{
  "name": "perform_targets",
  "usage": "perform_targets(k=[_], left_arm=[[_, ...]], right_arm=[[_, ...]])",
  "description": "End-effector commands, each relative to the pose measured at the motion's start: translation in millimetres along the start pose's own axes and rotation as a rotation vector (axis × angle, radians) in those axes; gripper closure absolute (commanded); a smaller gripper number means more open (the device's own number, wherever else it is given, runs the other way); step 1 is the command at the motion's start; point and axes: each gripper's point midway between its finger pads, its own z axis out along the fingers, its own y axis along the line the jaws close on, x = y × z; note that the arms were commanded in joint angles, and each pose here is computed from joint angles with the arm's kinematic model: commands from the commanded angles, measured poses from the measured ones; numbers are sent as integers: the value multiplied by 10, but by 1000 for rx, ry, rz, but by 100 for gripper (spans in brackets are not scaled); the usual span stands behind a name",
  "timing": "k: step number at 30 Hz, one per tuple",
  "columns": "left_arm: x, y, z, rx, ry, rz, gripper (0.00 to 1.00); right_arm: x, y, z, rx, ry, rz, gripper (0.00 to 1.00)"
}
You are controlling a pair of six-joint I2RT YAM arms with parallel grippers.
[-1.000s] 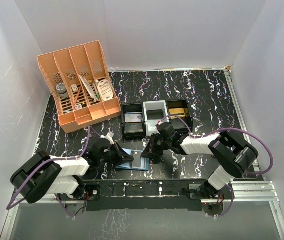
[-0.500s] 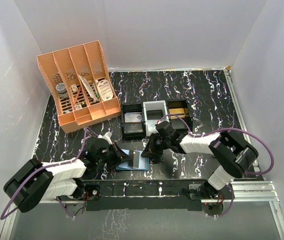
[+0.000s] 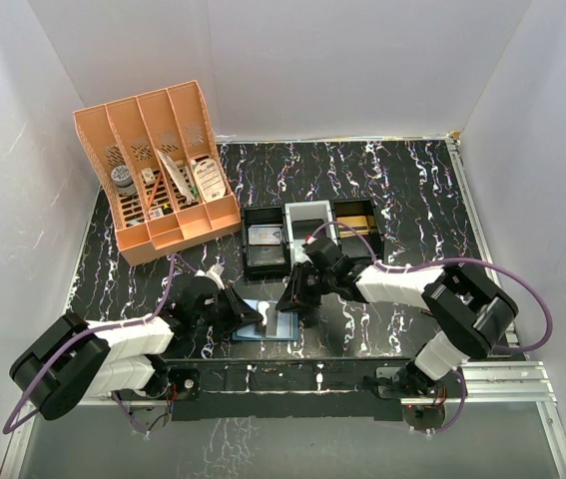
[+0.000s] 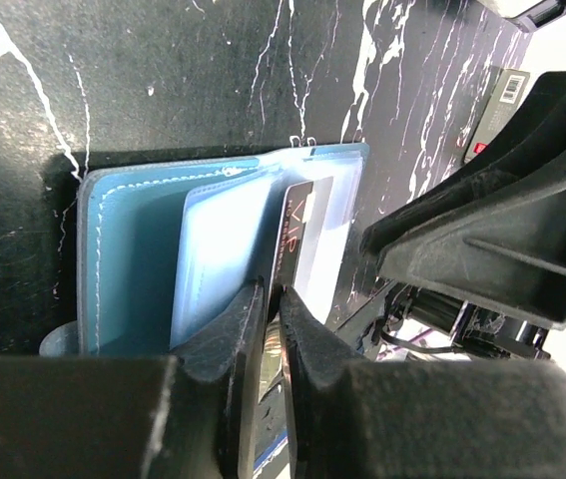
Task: Take the credit cards out of the card holder
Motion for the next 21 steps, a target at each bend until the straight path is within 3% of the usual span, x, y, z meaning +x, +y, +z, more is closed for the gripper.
perform_targets(k=[1,4,10,14,19,21], left_arm=[[29,69,-3,-23,16,10,88],[38,55,-2,-16,23,16,84],[77,33,12,-7,55,45,74],[129,-5,48,-6,112,89,73],[122,-109,65,32,124,95,82],[120,-119,67,26,132,104,93]], right_arm=[[60,208,107,-73,37,-11,83],[139,1,214,-7,61,23,84],[76,-188,178,61,-22,58,86],[111,-273,208,92,-3,60,87],[111,-305,196,100,-13,62,87],[94,-294,182,100,-24,60,87]])
